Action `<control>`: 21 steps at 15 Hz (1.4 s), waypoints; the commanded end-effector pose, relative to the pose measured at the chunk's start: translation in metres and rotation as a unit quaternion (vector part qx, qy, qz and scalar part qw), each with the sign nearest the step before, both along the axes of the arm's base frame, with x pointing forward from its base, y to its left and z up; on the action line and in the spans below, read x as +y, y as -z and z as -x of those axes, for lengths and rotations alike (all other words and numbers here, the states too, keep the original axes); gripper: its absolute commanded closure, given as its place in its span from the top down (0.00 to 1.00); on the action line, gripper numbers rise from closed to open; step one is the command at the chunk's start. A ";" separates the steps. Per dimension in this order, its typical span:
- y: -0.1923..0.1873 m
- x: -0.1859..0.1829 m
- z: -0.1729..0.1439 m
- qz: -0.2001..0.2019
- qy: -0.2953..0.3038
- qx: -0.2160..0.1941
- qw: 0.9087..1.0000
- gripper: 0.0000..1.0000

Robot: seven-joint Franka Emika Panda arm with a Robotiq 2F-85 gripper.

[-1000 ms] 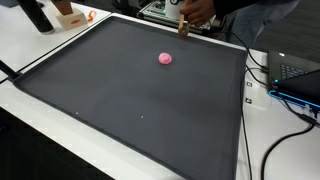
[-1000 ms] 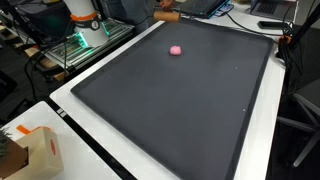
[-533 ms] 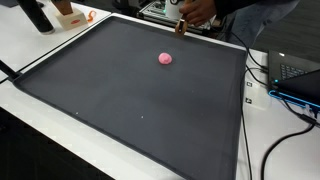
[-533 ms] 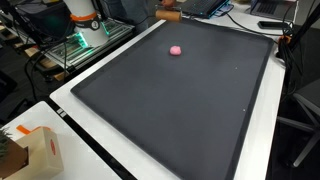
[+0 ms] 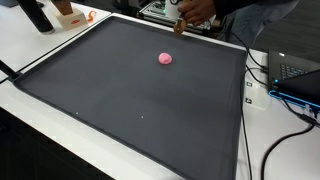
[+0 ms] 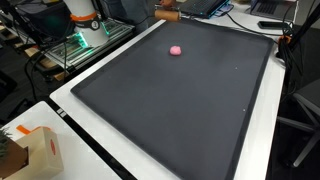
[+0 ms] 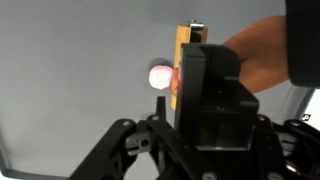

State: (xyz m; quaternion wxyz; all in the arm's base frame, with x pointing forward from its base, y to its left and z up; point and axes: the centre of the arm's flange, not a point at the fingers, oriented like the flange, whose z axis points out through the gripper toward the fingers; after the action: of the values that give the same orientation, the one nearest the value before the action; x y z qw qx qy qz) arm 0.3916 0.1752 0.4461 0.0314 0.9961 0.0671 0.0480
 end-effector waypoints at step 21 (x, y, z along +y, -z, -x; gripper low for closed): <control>0.001 0.001 -0.001 0.002 -0.004 -0.002 1.000 0.49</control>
State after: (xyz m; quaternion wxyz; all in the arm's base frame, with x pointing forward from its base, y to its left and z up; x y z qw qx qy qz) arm 0.3926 0.1763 0.4452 0.0332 0.9956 0.0714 0.0498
